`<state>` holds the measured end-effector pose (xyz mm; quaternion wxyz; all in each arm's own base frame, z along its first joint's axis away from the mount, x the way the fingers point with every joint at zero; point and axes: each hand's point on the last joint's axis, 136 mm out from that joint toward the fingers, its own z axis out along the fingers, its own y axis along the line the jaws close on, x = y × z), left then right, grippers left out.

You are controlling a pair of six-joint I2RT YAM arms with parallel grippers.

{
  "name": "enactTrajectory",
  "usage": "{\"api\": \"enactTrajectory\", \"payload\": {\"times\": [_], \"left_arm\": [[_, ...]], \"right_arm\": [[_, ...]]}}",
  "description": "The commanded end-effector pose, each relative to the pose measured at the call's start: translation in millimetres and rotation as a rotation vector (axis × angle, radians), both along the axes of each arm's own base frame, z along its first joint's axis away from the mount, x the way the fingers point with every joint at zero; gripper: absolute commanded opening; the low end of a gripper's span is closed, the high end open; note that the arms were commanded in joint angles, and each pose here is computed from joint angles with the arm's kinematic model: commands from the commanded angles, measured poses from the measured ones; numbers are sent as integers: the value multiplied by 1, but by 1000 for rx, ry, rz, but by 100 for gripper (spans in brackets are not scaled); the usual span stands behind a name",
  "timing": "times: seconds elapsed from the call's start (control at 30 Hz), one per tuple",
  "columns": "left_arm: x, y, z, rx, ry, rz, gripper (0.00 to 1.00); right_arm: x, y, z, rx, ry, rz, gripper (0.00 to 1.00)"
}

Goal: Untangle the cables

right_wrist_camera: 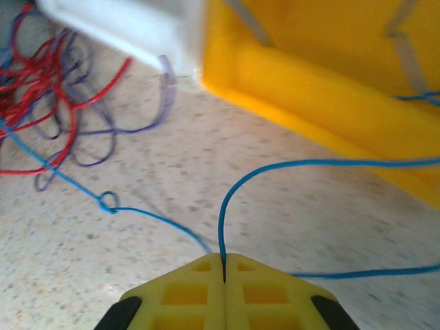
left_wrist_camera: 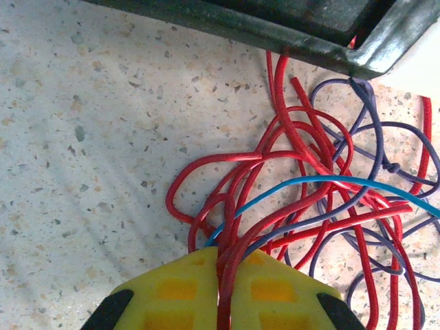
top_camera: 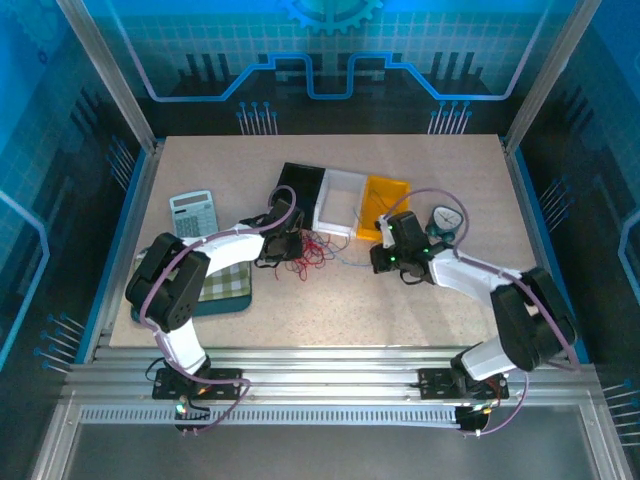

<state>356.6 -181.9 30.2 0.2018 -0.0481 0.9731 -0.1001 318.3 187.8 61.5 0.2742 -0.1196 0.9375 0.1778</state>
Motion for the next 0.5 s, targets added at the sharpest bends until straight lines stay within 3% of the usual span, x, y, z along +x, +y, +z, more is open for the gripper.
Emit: {"api": "enactTrajectory", "payload": {"times": [0.0, 0.23, 0.47], "left_arm": [[-22, -3, -23, 21, 106, -59, 0], [-24, -4, -23, 19, 111, -70, 0], [-26, -3, -23, 20, 109, -72, 0]], "right_arm": [[-5, 41, 6, 80, 22, 183, 6], [-1, 81, 12, 107, 28, 314, 10], [8, 87, 0, 74, 70, 331, 32]]}}
